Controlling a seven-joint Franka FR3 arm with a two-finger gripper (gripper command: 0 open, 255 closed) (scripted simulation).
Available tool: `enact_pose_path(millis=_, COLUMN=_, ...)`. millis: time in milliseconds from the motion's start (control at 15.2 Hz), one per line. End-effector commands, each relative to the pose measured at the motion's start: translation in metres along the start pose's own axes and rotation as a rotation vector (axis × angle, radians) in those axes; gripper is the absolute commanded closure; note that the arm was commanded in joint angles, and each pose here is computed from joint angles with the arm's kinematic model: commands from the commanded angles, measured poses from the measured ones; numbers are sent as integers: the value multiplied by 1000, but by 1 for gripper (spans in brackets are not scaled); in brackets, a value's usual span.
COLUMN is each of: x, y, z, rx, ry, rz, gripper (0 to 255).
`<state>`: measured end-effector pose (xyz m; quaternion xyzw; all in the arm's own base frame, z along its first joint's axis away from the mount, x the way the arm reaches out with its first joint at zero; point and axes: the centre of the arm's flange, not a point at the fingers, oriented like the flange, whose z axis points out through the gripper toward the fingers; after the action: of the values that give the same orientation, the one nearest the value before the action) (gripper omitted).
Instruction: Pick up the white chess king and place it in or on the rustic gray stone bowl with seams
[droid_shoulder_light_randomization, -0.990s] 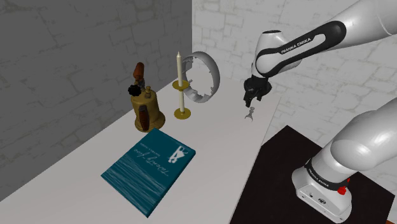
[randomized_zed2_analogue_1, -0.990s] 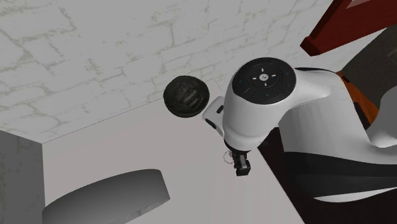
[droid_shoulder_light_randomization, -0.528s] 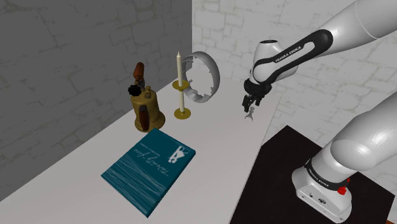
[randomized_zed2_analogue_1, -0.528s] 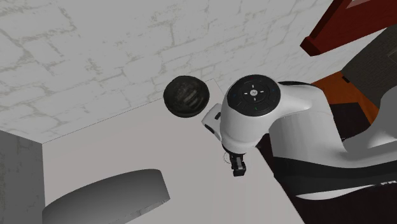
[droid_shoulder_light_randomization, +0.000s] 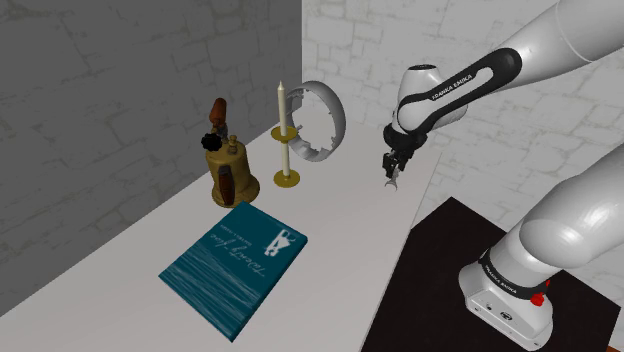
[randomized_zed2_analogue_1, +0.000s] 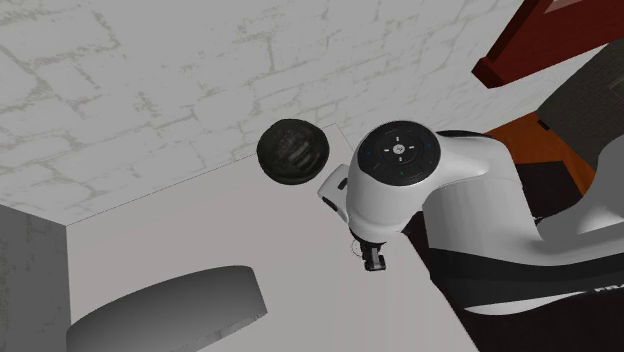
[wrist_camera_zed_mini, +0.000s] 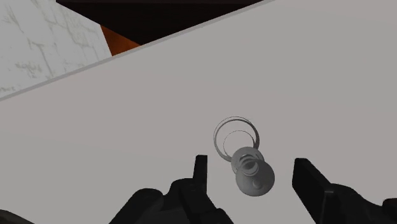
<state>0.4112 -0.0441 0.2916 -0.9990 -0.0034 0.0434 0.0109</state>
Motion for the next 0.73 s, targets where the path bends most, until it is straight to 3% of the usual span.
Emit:
enact_pose_path(millis=0, x=0, y=0, z=0, rx=0, ry=0, rz=0, gripper=255)
enact_pose_path(millis=660, x=-1, y=0, z=-10, rx=0, ry=0, rz=0, gripper=255)
